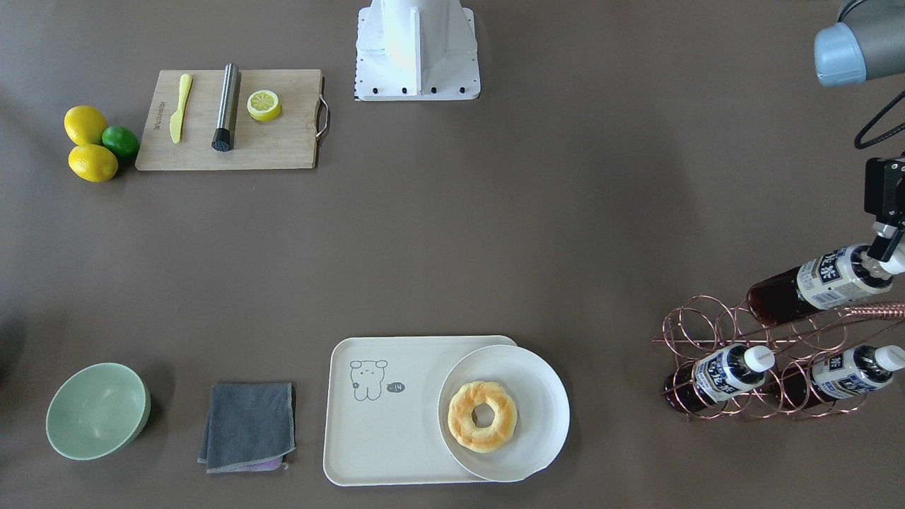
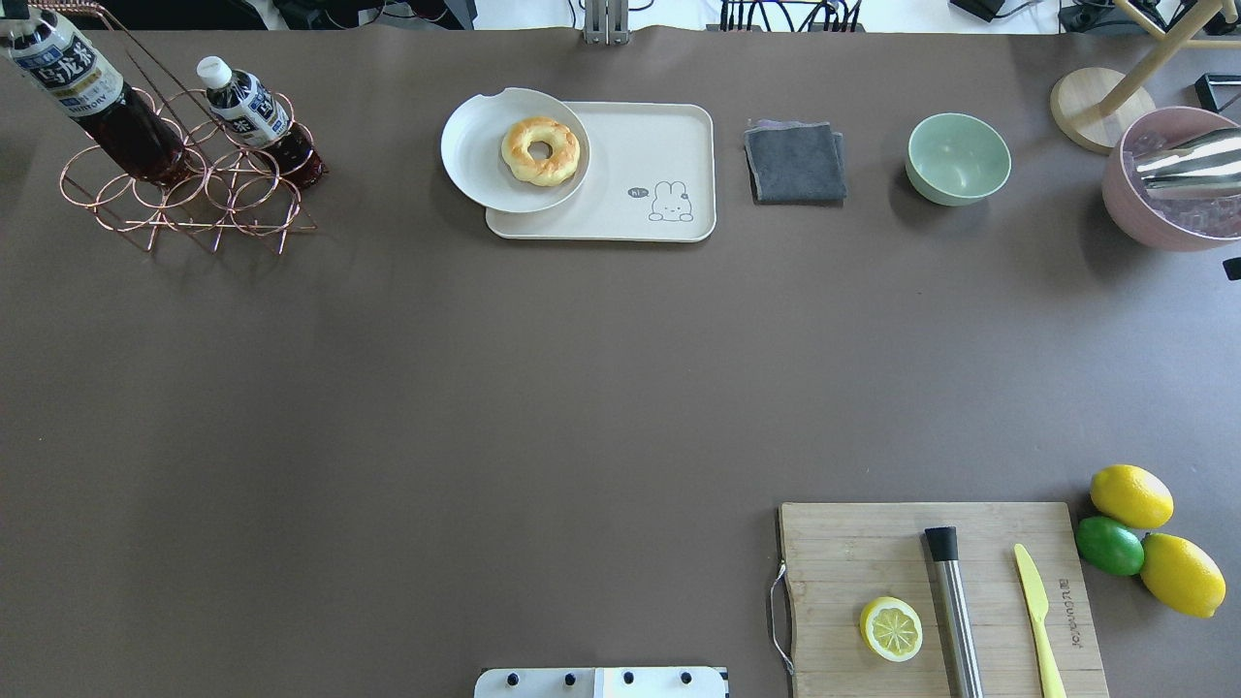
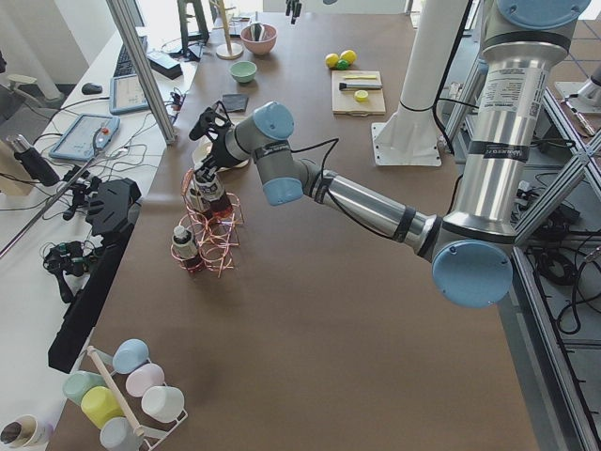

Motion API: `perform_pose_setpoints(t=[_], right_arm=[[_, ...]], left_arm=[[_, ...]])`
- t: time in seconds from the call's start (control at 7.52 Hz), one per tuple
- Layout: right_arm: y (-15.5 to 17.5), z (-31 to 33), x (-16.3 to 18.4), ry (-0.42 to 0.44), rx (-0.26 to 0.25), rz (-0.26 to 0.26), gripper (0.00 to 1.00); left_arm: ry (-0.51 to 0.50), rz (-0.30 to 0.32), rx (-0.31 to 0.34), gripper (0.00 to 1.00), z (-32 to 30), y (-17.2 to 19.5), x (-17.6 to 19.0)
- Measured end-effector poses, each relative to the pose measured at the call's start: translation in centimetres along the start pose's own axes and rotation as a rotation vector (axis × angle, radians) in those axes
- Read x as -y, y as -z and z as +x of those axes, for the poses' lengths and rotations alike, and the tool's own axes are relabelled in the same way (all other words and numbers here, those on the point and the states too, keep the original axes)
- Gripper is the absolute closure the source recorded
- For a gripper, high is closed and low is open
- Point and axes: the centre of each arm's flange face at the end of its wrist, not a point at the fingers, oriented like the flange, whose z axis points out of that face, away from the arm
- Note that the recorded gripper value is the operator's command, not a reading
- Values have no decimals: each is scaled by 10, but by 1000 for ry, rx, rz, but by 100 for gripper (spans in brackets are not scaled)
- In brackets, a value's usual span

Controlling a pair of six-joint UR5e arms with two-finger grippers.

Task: Place tea on tray
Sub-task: 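Lift the tea bottle up out of the rack with the left gripper, then carry the bottle with the left gripper and set it down in front of the tray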

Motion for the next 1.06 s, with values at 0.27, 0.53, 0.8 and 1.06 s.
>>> perform_pose_setpoints(t=[0.27,0.53,0.8,1.06], right_arm=[[0,0,0,1,0,1,0],[2,-2,2,6,3,5,0],[5,-6,6,16,8,14,0],[6,-9,9,20,10,19,0]], left_arm=[[-12,28,-45,100,14,29,24],[-79,25,-151,100,94,10,13],[-146,36,-202,100,221,-46,-40],[-181,35,-168,100,343,-73,-73]])
